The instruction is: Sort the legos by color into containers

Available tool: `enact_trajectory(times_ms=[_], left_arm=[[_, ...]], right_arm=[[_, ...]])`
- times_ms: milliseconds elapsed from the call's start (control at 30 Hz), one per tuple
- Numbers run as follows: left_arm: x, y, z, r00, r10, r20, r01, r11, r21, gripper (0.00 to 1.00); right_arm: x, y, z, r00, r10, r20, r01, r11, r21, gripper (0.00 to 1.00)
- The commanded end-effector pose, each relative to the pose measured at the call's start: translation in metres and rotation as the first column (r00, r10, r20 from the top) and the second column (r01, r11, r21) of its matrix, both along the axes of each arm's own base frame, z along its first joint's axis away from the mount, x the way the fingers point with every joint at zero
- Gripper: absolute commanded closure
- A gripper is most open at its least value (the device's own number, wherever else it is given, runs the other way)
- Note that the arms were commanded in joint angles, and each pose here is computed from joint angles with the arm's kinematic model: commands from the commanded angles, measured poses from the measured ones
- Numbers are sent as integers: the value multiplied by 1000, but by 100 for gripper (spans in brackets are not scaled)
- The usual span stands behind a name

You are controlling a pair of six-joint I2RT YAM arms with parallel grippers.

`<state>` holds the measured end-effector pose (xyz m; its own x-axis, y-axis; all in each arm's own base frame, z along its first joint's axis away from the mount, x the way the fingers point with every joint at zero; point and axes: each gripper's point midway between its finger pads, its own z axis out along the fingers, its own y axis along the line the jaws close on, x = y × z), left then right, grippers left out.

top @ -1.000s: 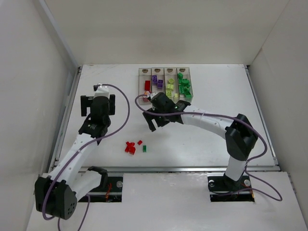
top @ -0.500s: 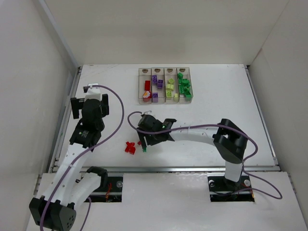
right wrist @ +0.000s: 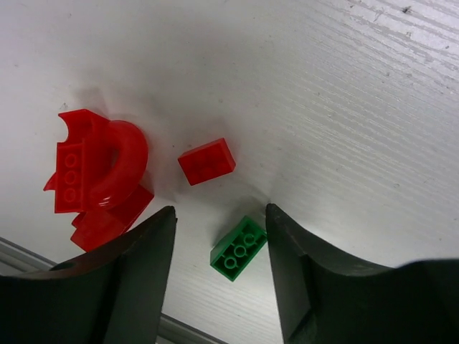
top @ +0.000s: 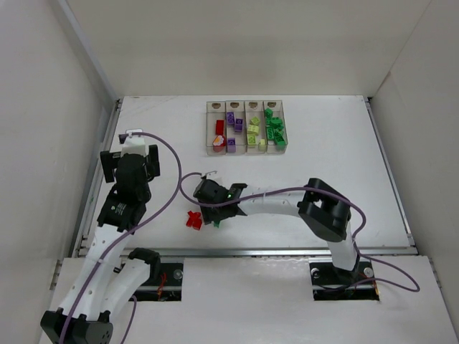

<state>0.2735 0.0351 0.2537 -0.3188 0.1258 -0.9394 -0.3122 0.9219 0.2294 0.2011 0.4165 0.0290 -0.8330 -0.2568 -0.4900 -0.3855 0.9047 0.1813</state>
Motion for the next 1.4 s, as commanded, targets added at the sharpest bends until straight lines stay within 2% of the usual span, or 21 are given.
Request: enact_trajectory(times_ms=[0, 133, 333, 467, 567, 633, 667, 700, 833, 967, 1000, 1033, 1067, 1100, 1133, 1167, 1233, 1267, 1300, 1367], left_arm=[[0, 0, 11, 999, 4, 42, -3, 1000, -23, 0], [0, -2, 11, 999, -4, 45, 6, 999, -35, 0], [-1, -5, 10, 999, -19, 45, 21, 999, -47, 0], [-3, -4, 10, 999, -19, 45, 21, 999, -47, 0], [-3, -4, 11, 999, -21, 42, 23, 999, -39, 0], [-3, -4, 11, 999, -21, 42, 23, 999, -39, 0], [-3, -4, 11, 999, -21, 42, 23, 999, -39, 0], [-5, -4, 11, 999, -21, 42, 23, 999, -39, 0], [-5, -7, 8, 999, -43, 30, 44, 998, -43, 0], [-7, -20, -4, 987, -156, -36, 156, 988, -9, 0], [-6, -32, -8, 965, -252, -71, 253, 967, 9, 0], [-10, -40, -19, 940, -317, -130, 322, 947, 19, 2], [-14, -51, -24, 897, -405, -177, 417, 908, 34, 4], [-22, -85, -36, 764, -601, -235, 617, 787, -6, 6], [-40, -91, -49, 627, -688, -366, 750, 660, 43, 6], [-48, -101, -62, 529, -737, -420, 816, 578, 12, 6], [-61, -114, -72, 400, -795, -456, 886, 463, -31, 6], [-65, -112, -79, 365, -789, -495, 899, 436, -31, 3], [-65, -113, -87, 327, -789, -520, 907, 416, -60, 2], [-65, -114, -91, 277, -783, -556, 919, 386, -85, 2]], right_arm=[[-7, -18, -9, 999, -37, -14, 36, 998, -47, 39], [-7, -33, -1, 998, -69, 2, 69, 994, -81, 26], [-4, -41, 9, 996, -78, 53, 85, 986, -141, 25], [-16, -31, 10, 999, -45, 21, 47, 991, -128, 42], [-27, -25, 2, 1000, -19, -14, 17, 992, -125, 45], [-29, -30, -4, 999, -28, -21, 24, 991, -135, 55], [-30, -28, -2, 999, -23, -25, 20, 993, -117, 60], [-32, -31, -6, 999, -24, -28, 20, 992, -124, 72], [-28, -28, 11, 1000, -28, 3, 28, 997, -71, 100], [12, -26, 62, 991, -19, 136, 24, 999, -32, 100], [27, -31, 69, 988, -23, 151, 30, 999, -41, 100], [59, -46, 76, 984, -70, 162, 76, 996, -36, 100], [82, -49, 97, 977, -88, 193, 90, 996, 1, 100], [104, -59, 108, 970, -77, 230, 83, 996, -15, 100], [140, -85, 113, 958, -140, 249, 149, 989, -20, 100], [165, -91, 133, 943, -167, 288, 172, 985, 7, 100], [203, -116, 131, 935, -181, 305, 200, 979, -31, 100], [230, -144, 130, 923, -236, 304, 259, 965, -39, 100], [249, -150, 144, 912, -253, 322, 274, 962, -19, 100], [281, -178, 123, 912, -265, 312, 304, 949, -85, 100]])
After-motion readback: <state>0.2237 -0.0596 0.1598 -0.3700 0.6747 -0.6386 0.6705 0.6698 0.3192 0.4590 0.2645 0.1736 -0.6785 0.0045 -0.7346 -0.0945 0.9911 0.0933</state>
